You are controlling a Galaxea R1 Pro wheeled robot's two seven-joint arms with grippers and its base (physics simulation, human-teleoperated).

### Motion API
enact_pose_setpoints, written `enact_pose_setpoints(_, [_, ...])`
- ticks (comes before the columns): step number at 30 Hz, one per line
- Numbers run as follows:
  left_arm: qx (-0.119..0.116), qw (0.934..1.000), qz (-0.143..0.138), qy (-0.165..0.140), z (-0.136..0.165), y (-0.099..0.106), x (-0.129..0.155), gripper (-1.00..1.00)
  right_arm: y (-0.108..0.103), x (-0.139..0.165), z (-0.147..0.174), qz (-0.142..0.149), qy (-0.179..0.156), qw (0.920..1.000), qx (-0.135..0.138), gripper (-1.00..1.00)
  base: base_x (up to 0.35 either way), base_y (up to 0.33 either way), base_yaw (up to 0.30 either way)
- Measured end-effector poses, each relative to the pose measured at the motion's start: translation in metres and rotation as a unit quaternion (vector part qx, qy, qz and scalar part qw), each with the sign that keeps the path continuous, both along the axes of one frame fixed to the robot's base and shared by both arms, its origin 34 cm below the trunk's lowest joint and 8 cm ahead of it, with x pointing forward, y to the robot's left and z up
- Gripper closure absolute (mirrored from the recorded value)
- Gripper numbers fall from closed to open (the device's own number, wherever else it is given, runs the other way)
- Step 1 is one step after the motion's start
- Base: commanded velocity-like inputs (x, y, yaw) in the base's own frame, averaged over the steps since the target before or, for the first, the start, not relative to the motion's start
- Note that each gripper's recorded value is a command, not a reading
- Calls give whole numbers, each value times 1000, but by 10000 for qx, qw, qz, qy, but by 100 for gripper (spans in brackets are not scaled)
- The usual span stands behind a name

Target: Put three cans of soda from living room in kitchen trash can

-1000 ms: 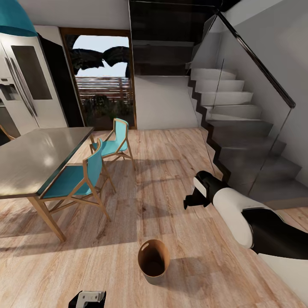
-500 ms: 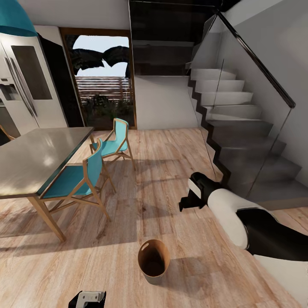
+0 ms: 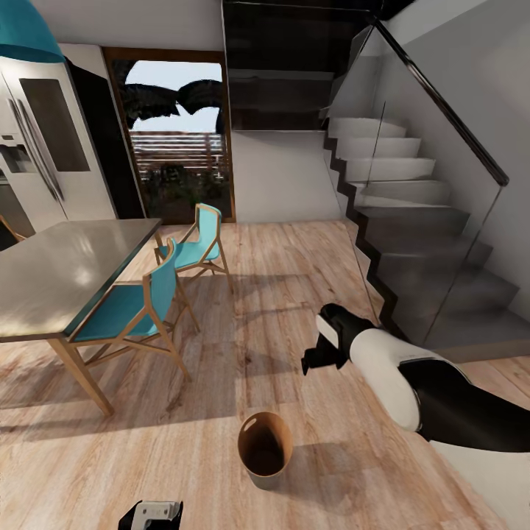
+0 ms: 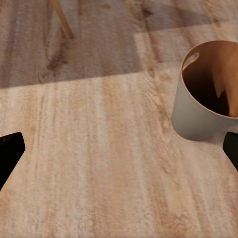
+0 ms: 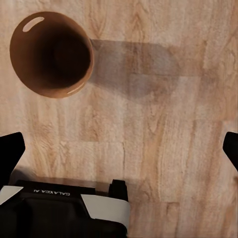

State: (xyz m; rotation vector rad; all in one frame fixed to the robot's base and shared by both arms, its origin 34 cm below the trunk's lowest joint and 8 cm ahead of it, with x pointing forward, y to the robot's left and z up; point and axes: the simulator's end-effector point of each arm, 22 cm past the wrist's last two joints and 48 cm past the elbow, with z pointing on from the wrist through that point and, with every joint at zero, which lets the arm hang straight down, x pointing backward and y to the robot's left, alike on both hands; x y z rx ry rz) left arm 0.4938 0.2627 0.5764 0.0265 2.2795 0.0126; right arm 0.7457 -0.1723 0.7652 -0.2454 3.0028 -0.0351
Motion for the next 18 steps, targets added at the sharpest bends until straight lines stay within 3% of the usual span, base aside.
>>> enact_pose_setpoints(18, [8, 10000, -7, 24, -1, 1, -1, -100, -4, -5, -5, 1, 71, 10000, -61, -100, 87, 256, 0])
